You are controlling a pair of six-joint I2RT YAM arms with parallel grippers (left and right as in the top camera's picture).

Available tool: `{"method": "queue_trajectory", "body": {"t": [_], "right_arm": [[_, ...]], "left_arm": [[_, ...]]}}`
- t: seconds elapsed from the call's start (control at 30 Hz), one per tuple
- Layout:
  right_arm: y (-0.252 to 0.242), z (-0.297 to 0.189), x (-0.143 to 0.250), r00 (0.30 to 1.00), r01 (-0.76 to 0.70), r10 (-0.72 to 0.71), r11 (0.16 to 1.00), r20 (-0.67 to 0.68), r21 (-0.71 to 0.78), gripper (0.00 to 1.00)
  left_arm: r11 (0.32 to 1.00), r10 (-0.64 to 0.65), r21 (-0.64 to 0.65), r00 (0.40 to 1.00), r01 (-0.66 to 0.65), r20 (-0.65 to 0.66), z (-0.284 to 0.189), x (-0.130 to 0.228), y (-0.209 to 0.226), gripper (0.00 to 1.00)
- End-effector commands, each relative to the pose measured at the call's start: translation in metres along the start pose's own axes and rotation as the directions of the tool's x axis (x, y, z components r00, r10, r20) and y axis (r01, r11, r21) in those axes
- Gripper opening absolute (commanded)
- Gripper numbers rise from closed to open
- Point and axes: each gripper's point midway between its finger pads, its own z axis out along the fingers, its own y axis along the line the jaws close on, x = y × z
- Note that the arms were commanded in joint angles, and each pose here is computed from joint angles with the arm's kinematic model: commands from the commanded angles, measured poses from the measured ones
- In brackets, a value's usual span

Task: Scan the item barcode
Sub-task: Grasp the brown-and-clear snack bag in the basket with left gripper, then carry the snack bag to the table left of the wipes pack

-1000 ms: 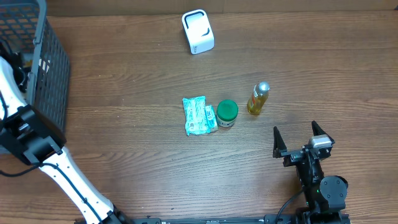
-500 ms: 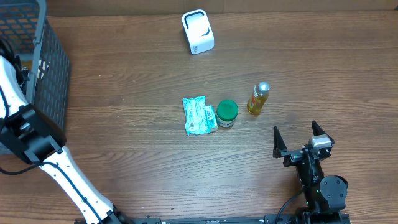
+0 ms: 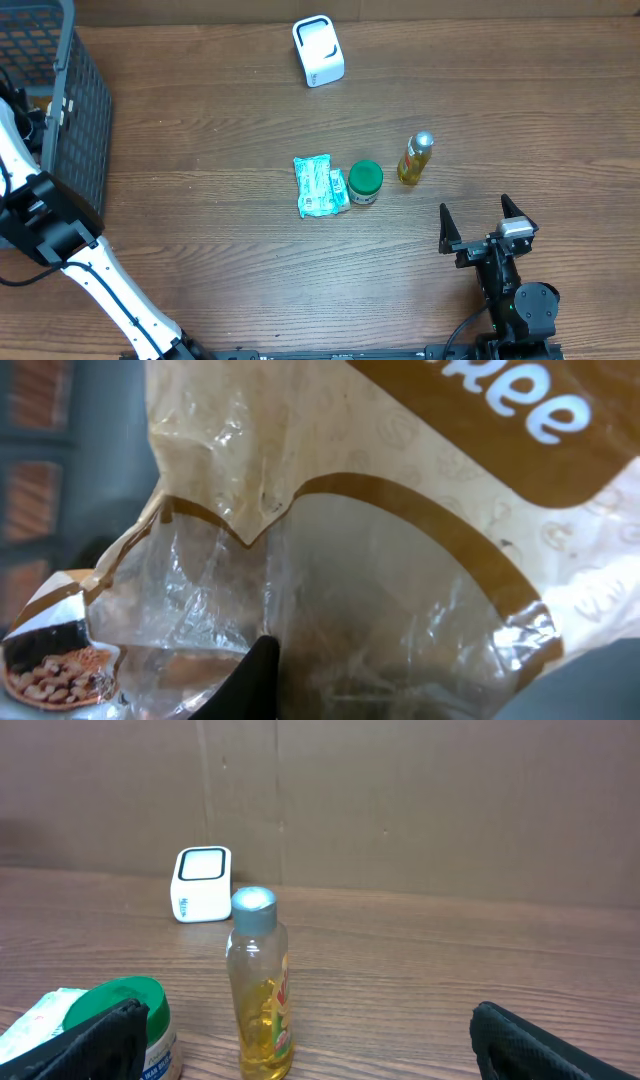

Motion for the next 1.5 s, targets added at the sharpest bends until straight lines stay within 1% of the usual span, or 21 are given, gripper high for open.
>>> {"method": "queue_trajectory", "body": {"t": [0.0,0.03,0.1,0.23,0.37,0.43,0.47,0.63,0.7,0.8,0.9,0.97,1.17,1.47], "right_arm": [[-0.001,0.000,0.003,1.000,0.001,-0.001,1.000,-0.001,0.002,1.00],[-0.001,0.000,0.003,1.000,0.001,-0.001,1.000,-0.001,0.002,1.00],[-0.001,0.000,0.003,1.000,0.001,-0.001,1.000,-0.001,0.002,1.00],[-0.001,0.000,0.003,1.000,0.001,-0.001,1.000,-0.001,0.002,1.00],[-0.001,0.000,0.003,1.000,0.001,-0.001,1.000,-0.001,0.002,1.00],[-0.001,0.000,0.003,1.000,0.001,-0.001,1.000,-0.001,0.002,1.00],[-0.001,0.000,0.003,1.000,0.001,-0.001,1.000,-0.001,0.002,1.00],[-0.001,0.000,0.003,1.000,0.001,-0.001,1.000,-0.001,0.002,1.00],[-0.001,0.000,0.003,1.000,0.001,-0.001,1.000,-0.001,0.002,1.00],[-0.001,0.000,0.003,1.000,0.001,-0.001,1.000,-0.001,0.002,1.00],[-0.001,0.000,0.003,1.000,0.001,-0.001,1.000,-0.001,0.002,1.00],[-0.001,0.000,0.003,1.000,0.001,-0.001,1.000,-0.001,0.002,1.00],[-0.001,0.000,0.003,1.000,0.001,-0.001,1.000,-0.001,0.002,1.00],[-0.001,0.000,0.003,1.000,0.001,-0.001,1.000,-0.001,0.002,1.00]], "left_arm": [[0.989,-0.079,0.132,0.994,0.069,0.072,-0.027,-0.017,-0.023,0.04],[0.986,-0.121,0.131,0.986,0.105,0.115,-0.052,-0.023,-0.018,0.04],[0.981,-0.157,0.138,0.974,0.135,0.165,-0.078,-0.028,-0.014,0.04],[0.972,-0.199,0.179,0.942,0.154,0.270,-0.136,-0.035,-0.012,0.04],[0.961,-0.253,0.201,0.895,0.190,0.367,-0.196,-0.034,-0.005,0.04],[0.953,-0.278,0.228,0.869,0.198,0.408,-0.225,-0.030,-0.005,0.04],[0.944,-0.305,0.257,0.843,0.207,0.443,-0.253,-0.025,-0.005,0.04],[0.912,-0.378,0.351,0.769,0.213,0.516,-0.323,-0.005,-0.012,0.04],[0.900,-0.395,0.386,0.748,0.200,0.534,-0.348,0.006,-0.016,0.04],[0.894,-0.390,0.420,0.736,0.157,0.554,-0.377,0.025,-0.026,0.04],[0.890,-0.387,0.434,0.738,0.142,0.552,-0.394,0.043,-0.037,0.04],[0.890,-0.373,0.438,0.756,0.127,0.538,-0.397,0.053,-0.047,0.04],[0.900,-0.298,0.423,0.860,0.108,0.414,-0.378,0.084,-0.083,0.04],[0.892,-0.117,0.450,0.942,-0.039,0.314,-0.357,0.100,-0.163,0.04]]}}
